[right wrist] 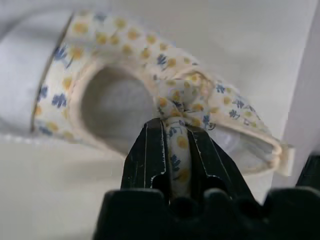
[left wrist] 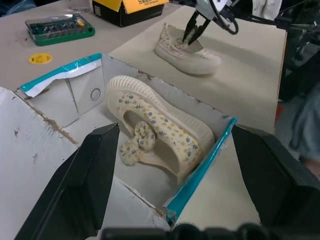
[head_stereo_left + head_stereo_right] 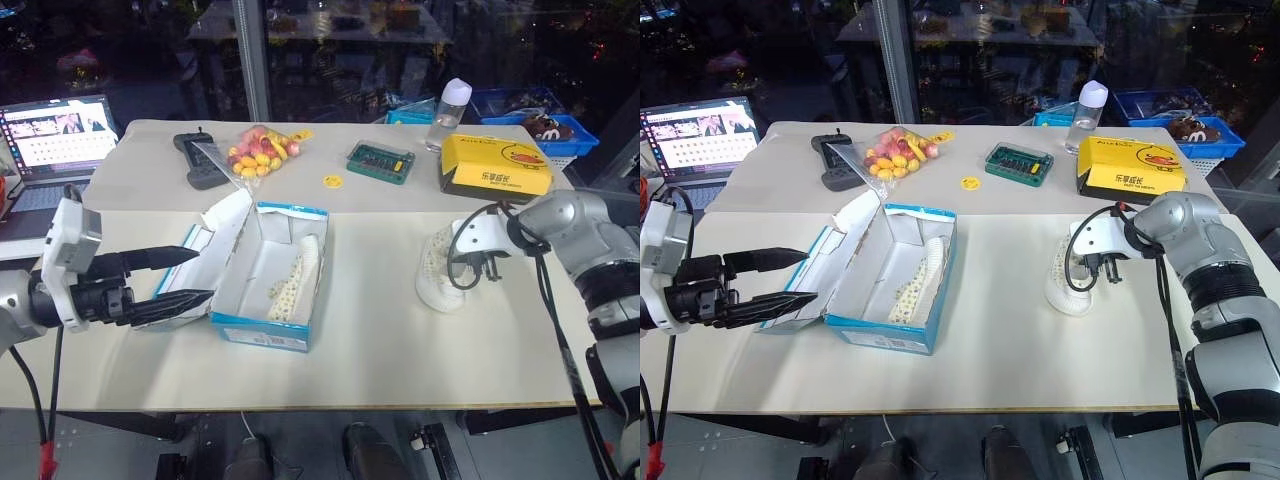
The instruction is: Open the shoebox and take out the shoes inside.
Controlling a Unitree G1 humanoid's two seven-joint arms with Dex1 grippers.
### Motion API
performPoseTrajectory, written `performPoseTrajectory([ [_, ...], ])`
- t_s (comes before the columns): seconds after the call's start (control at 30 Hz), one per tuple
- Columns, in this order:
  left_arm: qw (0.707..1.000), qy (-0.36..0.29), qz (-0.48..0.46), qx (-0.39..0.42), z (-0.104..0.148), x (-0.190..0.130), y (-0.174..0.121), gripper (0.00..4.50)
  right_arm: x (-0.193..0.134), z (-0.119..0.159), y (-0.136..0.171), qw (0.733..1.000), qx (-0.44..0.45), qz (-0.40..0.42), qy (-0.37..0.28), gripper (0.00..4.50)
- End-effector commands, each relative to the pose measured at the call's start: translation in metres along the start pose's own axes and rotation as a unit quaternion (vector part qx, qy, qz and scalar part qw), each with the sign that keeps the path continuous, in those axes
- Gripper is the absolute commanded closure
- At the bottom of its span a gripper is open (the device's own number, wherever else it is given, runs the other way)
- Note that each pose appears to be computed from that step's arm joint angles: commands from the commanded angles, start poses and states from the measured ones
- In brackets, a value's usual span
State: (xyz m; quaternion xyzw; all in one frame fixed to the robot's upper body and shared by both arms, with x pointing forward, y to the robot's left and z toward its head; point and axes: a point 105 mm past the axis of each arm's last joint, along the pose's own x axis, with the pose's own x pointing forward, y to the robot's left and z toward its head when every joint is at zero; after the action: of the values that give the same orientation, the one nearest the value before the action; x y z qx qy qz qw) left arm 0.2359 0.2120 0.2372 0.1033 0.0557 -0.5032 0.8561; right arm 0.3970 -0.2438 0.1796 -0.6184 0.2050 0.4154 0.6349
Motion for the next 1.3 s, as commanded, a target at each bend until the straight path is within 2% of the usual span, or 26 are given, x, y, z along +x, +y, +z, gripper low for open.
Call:
performPoseTrajectory([
  [0.03, 1.0, -0.006, -0.002, 0.016, 0.008, -0.002, 0.0, 0.71, -0.018, -0.004, -0.013, 1.0, 0.002, -0.018, 0.009, 2.94],
  [0.17, 1.0, -0.006, -0.002, 0.015, 0.008, -0.002, 0.0, 0.71, -0.034, 0.01, -0.023, 0.999, -0.017, -0.025, -0.017, 1.53],
  [0.47, 1.0, -0.007, -0.002, 0.015, 0.007, -0.001, 0.0, 0.71, -0.095, 0.081, -0.045, 0.986, -0.058, -0.029, -0.156, 1.53],
  [0.5, 1.0, -0.007, -0.002, 0.015, 0.007, 0.0, 0.001, 0.71, -0.101, 0.094, -0.049, 0.981, -0.073, -0.037, -0.178, 1.53],
  [0.57, 1.0, -0.009, 0.0, 0.014, 0.007, 0.0, 0.002, 0.71, -0.111, 0.153, -0.06, 0.953, -0.12, -0.063, -0.271, 1.53],
  [0.63, 1.0, -0.009, 0.0, 0.014, 0.006, 0.001, 0.002, 0.71, -0.113, 0.18, -0.059, 0.938, -0.139, -0.065, -0.31, 1.53],
  [0.77, 1.0, -0.012, -0.004, 0.013, 0.006, 0.005, 0.002, 0.71, -0.074, 0.215, -0.042, 0.926, -0.229, -0.047, -0.295, 1.53],
  [0.87, 1.0, -0.012, -0.006, 0.013, 0.007, 0.005, 0.002, 0.71, -0.051, 0.226, -0.039, 0.921, -0.275, -0.042, -0.273, 0.77],
  [0.93, 1.0, -0.012, -0.006, 0.012, 0.007, 0.004, 0.001, 0.71, -0.038, 0.229, -0.04, 0.913, -0.318, -0.047, -0.251, 0.08],
  [1.17, 1.0, -0.012, -0.004, 0.007, 0.006, 0.004, -0.002, 0.71, -0.021, 0.251, -0.038, 0.882, -0.394, -0.059, -0.253, 0.03],
  [1.3, 1.0, -0.011, -0.002, 0.006, 0.007, 0.003, -0.004, 0.71, -0.022, 0.257, -0.039, 0.875, -0.405, -0.063, -0.259, 0.03],
])
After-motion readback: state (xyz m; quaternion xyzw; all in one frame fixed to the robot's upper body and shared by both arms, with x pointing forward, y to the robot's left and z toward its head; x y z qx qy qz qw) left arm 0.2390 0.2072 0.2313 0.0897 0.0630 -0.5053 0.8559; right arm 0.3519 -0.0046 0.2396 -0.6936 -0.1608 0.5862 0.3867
